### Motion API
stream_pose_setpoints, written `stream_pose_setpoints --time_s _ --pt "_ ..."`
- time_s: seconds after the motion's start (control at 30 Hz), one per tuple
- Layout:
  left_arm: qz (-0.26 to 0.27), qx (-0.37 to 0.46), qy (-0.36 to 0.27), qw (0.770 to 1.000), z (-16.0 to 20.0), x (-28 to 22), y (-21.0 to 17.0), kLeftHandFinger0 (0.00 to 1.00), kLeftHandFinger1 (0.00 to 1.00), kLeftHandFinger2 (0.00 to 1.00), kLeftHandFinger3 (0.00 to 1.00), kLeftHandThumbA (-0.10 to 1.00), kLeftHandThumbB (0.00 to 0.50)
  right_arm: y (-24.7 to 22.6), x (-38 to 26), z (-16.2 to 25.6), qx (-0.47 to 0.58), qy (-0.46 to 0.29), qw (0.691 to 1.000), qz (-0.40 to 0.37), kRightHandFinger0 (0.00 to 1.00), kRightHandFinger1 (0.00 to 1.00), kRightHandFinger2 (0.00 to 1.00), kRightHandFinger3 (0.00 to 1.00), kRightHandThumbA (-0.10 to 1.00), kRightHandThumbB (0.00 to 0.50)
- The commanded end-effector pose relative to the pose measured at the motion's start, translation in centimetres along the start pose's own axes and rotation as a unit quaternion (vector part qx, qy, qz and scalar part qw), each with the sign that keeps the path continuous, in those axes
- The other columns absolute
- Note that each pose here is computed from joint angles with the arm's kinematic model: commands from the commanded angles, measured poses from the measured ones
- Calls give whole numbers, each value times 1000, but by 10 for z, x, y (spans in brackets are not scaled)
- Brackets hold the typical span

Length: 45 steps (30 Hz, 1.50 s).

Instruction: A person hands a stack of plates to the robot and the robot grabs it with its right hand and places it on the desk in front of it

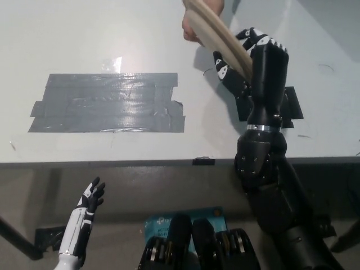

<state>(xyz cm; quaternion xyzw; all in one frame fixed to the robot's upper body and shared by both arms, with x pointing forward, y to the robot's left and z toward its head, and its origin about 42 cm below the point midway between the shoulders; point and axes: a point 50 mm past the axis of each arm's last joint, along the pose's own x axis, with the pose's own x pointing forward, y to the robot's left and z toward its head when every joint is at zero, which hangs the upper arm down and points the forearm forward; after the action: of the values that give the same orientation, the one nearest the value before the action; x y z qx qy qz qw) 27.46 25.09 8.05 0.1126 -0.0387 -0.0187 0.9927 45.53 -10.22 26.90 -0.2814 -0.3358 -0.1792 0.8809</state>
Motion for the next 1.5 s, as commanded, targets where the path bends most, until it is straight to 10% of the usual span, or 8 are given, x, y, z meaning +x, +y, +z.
stream_pose_setpoints --time_s 0.0,0.5,0.7,0.77,0.87,0.93,1.23,1.47 --pt "-6 6 -28 1000 7 1 2 1000 1000 1000 1000 1000 156 -17 25 30 53 -70 993 -72 0 0 0 86 801 0" --pt "-10 2 -34 999 12 7 3 1000 1000 1000 1000 1000 178 -76 53 36 -21 -167 982 -84 0 0 144 1 915 0" --pt "-13 7 -40 999 14 12 4 1000 1000 1000 1000 1000 167 -98 63 23 -82 -208 972 -75 0 0 195 146 928 0" --pt "-12 4 -40 999 14 11 5 1000 1000 1000 1000 1000 179 -102 65 11 -120 -227 965 -50 0 1 222 407 960 0" --pt "-14 8 -42 999 14 11 7 1000 1000 1000 1000 1000 176 -106 67 -10 -187 -235 954 -17 0 0 159 60 1000 0" --pt "-15 8 -42 999 14 12 7 1000 1000 1000 1000 1000 176 -108 69 -21 -215 -241 947 -1 0 0 155 21 1000 0" --pt "-12 7 -41 999 14 13 7 1000 1000 1000 1000 1000 168 -103 73 -74 -325 -301 892 88 0 0 136 61 740 2" --pt "-11 1 -40 999 15 13 5 1000 1000 1000 1000 1000 168 -94 69 -101 -393 -338 845 129 0 0 155 33 777 13"
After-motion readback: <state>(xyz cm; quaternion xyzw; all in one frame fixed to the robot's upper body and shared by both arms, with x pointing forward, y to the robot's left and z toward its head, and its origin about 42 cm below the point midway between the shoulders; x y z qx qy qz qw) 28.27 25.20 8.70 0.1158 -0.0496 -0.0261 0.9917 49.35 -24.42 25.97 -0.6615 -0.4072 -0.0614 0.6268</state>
